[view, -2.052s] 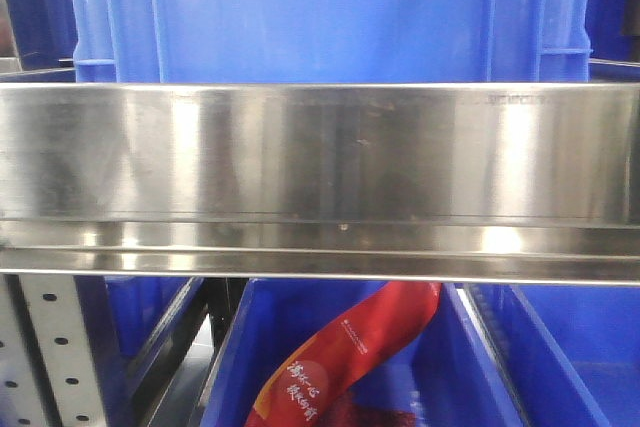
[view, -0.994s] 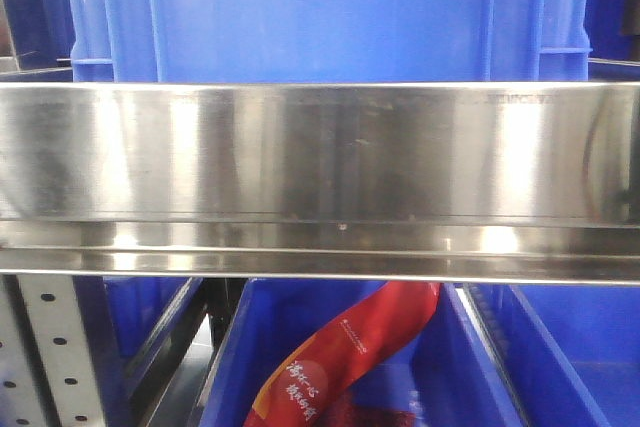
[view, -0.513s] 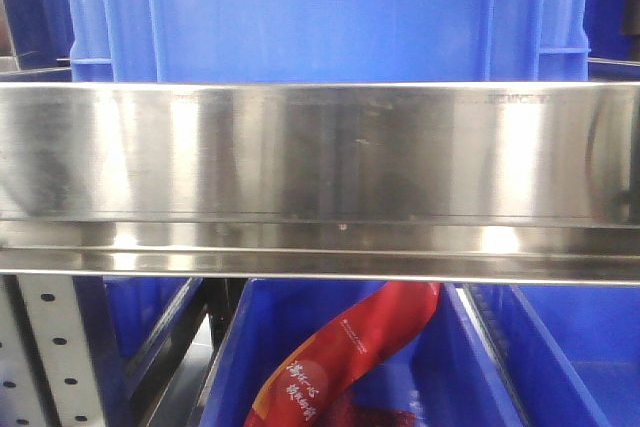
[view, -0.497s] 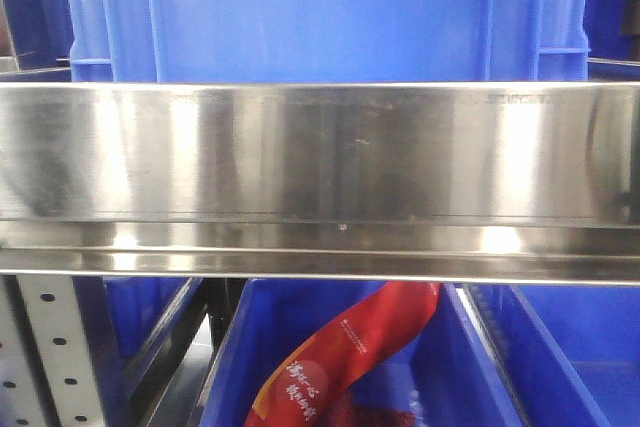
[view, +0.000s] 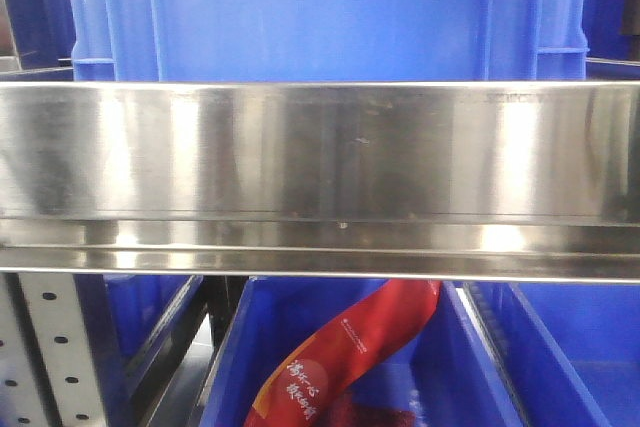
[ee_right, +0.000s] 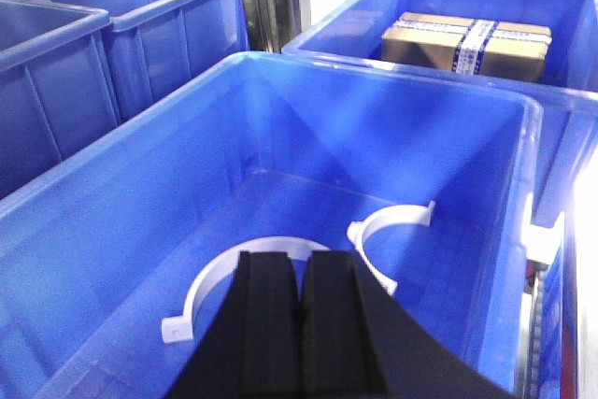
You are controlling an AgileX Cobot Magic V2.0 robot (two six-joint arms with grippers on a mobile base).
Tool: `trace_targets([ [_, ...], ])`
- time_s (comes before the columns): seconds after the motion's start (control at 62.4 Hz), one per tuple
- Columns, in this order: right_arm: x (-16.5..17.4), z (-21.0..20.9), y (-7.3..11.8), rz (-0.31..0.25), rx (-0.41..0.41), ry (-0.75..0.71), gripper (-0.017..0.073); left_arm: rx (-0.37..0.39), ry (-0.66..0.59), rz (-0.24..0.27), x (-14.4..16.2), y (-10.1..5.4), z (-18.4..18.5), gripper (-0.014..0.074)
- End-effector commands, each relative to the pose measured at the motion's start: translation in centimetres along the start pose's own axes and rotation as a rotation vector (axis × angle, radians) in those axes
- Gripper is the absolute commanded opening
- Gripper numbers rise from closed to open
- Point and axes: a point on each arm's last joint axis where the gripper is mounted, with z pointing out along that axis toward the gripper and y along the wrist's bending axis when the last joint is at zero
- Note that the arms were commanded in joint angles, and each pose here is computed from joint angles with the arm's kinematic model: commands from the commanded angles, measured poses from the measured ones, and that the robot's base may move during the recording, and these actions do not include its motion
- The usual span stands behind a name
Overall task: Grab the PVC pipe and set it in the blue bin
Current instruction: 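Lower the pieces into the blue bins and open both grippers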
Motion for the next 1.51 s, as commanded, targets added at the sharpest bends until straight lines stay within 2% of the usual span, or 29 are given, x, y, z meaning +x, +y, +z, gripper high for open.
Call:
trace_targets([
  [0.0, -0.7, -1.5, 0.0, -0.022, 0.002, -0.056, -0.0169, -0.001, -0.024, -0.003, -0.5, -0.1, -1.3, -0.0111],
  [0.08, -0.7, -2.5, 0.0, -0.022, 0.004, -0.048, -0.0169, 0.003, -0.014, 0.0, -0.7, -0.2, -2.4, -0.0111],
  [0.257, -0.9, -4.6, 0.4, 0.03, -0.04, -0.057, -0.0169, 0.01, 0.024, 0.004, -0.5, -0.5, -4.3, -0.0111],
  [0.321, -0.6, -5.1, 0.3, 0.031, -0.042, -0.078, -0.0169, 0.013, 0.03, 0.0, -0.1, -0.6, -4.8, -0.0111],
  [0.385, 0.3, -5.5, 0.0, 0.008, -0.026, -0.105, -0.0169, 0.011, 0.014, -0.006, 0.6, -0.6, -5.3, -0.0111],
  [0.529, 3.9, -6.5, -0.6, -0.031, -0.017, -0.2, -0.0169, -0.01, -0.06, -0.017, 3.7, -0.3, -6.7, -0.0111],
  [0.69, 8.6, -8.6, -1.0, -0.038, -0.055, -0.426, -0.0169, -0.04, -0.174, -0.028, 8.6, 0.1, -9.1, -0.0111],
  [0.802, 11.4, -9.1, -1.3, -0.039, -0.064, -0.467, -0.0169, -0.061, -0.258, -0.031, 12.1, 0.3, -10.7, -0.0111],
  [0.898, 12.3, -8.9, -1.4, -0.039, -0.064, -0.462, -0.0169, -0.07, -0.338, -0.03, 13.4, 0.4, -12.1, -0.0111],
  [1.026, 12.3, -8.9, -1.4, -0.039, -0.064, -0.462, -0.0169, -0.075, -0.443, -0.027, 13.8, 0.4, -13.9, -0.0111],
  [1.187, 12.2, -9.0, -1.4, -0.039, -0.065, -0.467, -0.0169, -0.069, -0.488, -0.024, 13.6, 0.1, -15.7, -0.0111],
  [1.491, 12.2, -9.0, -1.4, -0.039, -0.065, -0.467, -0.0169, -0.068, -0.501, -0.023, 13.6, 0.1, -16.1, -0.0111],
])
